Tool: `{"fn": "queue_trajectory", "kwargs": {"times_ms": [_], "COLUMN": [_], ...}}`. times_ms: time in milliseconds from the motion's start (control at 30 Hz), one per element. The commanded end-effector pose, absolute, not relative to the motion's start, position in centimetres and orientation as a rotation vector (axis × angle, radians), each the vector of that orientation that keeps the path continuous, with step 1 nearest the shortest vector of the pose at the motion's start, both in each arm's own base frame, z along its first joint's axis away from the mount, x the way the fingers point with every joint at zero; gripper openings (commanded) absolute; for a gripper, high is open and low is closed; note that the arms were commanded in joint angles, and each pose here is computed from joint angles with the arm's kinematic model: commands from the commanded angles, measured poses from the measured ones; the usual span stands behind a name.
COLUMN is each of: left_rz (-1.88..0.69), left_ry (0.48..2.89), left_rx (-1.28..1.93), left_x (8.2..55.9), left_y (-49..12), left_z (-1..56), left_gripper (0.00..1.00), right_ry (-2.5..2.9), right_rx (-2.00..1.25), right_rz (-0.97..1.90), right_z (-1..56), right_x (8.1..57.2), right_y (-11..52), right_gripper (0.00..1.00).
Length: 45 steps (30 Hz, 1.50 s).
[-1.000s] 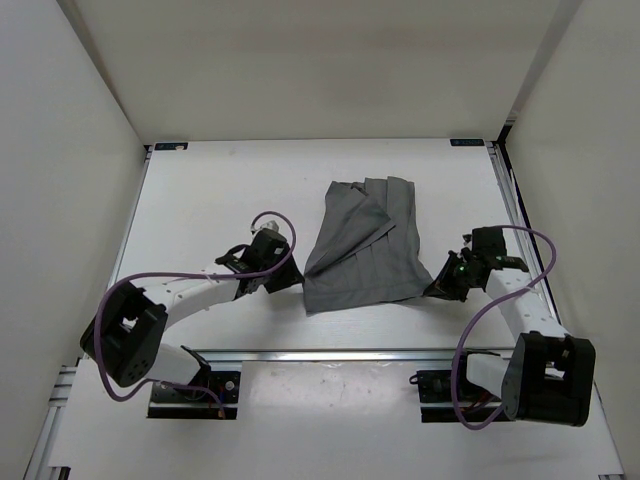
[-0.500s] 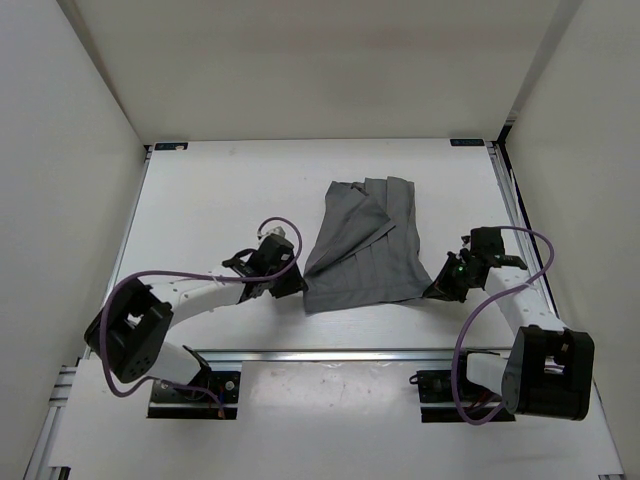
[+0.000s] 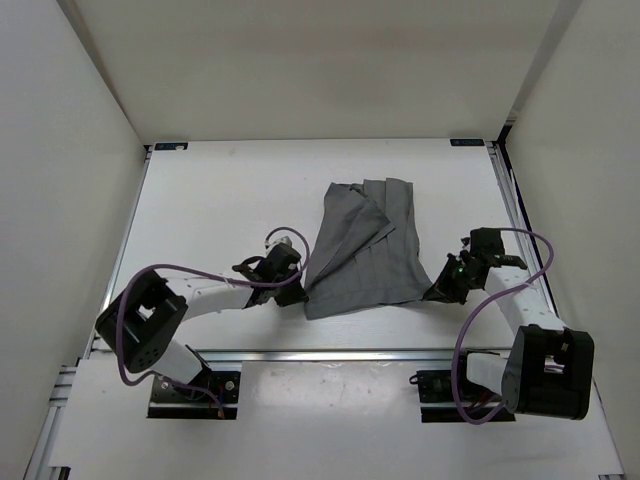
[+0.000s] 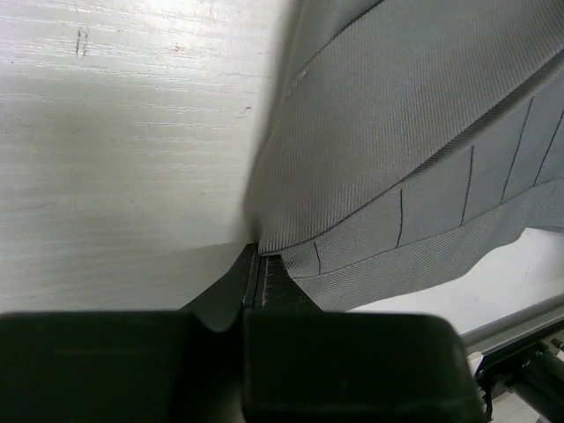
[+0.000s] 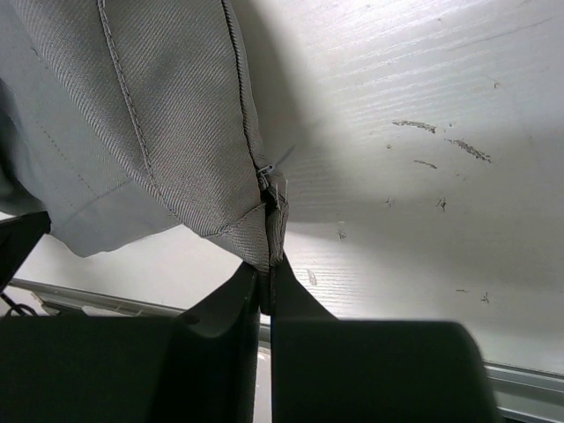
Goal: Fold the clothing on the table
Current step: Flatten the skirt out
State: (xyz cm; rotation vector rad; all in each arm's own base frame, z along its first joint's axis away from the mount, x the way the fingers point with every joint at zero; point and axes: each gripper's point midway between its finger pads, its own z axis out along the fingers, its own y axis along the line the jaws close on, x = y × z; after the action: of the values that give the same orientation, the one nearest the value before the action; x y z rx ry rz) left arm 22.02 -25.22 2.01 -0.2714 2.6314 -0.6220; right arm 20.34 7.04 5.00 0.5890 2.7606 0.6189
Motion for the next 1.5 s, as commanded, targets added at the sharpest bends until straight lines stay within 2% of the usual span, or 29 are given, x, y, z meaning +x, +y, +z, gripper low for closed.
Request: {"fn": "queue_trajectory", "kwargs": {"times_ms": [0, 67, 133, 167, 200, 233, 267, 333, 433, 533, 633, 767, 900, 1000, 1133, 1267, 1333, 1467], "left_rz": [-0.685, -0.742, -0.756, -0.747, -0.731, -0.712, -0.713, -0.696, -0.856, -0.948, -0.946, -0.942, -0.77, -0.733, -0.735, -0.714, -0.712, -0.706], "left_ry": [2.614, 2.579, 2.532, 2.531, 2.503, 2.484, 2.454, 2.47, 2.473, 2.434, 2.399, 2.339, 2.339, 2.357, 2.38, 2.392, 2.401, 2.411], "left_rx": [-0.271, -0.228, -0.156, -0.094, -0.084, -0.034, 0.005, 0.075, 0.149, 0.163, 0.014, -0.29, -0.513, -0.614, -0.638, -0.626, -0.62, -0.617], "left_x": [22.4, 23.2, 24.7, 24.9, 26.2, 26.8, 27.7, 28.1, 27.5, 26.8, 27.5, 28.5, 27.7, 26.4, 25.1, 25.0, 24.8, 24.6], "left_y": [-26.2, -27.3, -29.2, -29.9, -30.9, -32.0, -33.1, -35.3, -39.8, -41.7, -37.8, -29.5, -21.2, -18.4, -17.9, -17.8, -17.9, -17.9], "left_z": [2.5, 4.1, 6.8, 7.0, 8.5, 9.6, 11.0, 10.8, 12.3, 14.5, 14.6, 13.9, 9.8, 7.3, 5.7, 5.5, 5.4, 5.2], "left_gripper": [0.0, 0.0, 0.0, 0.0, 0.0, 0.0, 0.0, 0.0, 0.0, 0.0, 0.0, 0.0, 0.0, 0.0, 0.0, 0.0, 0.0, 0.0], "right_ry": [2.772, 2.762, 2.74, 2.725, 2.719, 2.705, 2.671, 2.649, 2.639, 2.658, 2.649, 2.639, 2.614, 2.593, 2.627, 2.682, 2.682, 2.745], "right_rx": [0.564, 0.578, 0.617, 0.626, 0.643, 0.659, 0.668, 0.658, 0.663, 0.661, 0.649, 0.683, 0.712, 0.719, 0.694, 0.695, 0.704, 0.706], "right_rz": [0.607, 0.621, 0.647, 0.665, 0.667, 0.633, 0.601, 0.511, 0.415, 0.439, 0.458, 0.482, 0.548, 0.628, 0.71, 0.87, 0.982, 1.089], "right_z": [5.2, 5.3, 5.5, 5.8, 5.8, 6.0, 6.7, 7.2, 7.8, 7.2, 7.2, 7.1, 7.2, 7.3, 6.8, 5.2, 4.7, 3.7], "right_x": [19.9, 19.9, 20.2, 20.4, 20.2, 20.3, 20.7, 20.6, 20.3, 20.0, 20.1, 20.6, 21.4, 22.5, 22.7, 21.9, 21.3, 19.6], "right_y": [7.0, 6.8, 6.3, 6.2, 5.9, 5.4, 4.9, 3.8, 2.8, 3.1, 3.4, 3.2, 3.8, 4.8, 6.6, 9.8, 11.6, 14.0], "right_gripper": [0.0, 0.0, 0.17, 0.45, 0.62, 0.74, 0.76, 0.79, 0.8, 0.81, 0.8, 0.8, 0.8, 0.8, 0.78, 0.67, 0.57, 0.55]}}
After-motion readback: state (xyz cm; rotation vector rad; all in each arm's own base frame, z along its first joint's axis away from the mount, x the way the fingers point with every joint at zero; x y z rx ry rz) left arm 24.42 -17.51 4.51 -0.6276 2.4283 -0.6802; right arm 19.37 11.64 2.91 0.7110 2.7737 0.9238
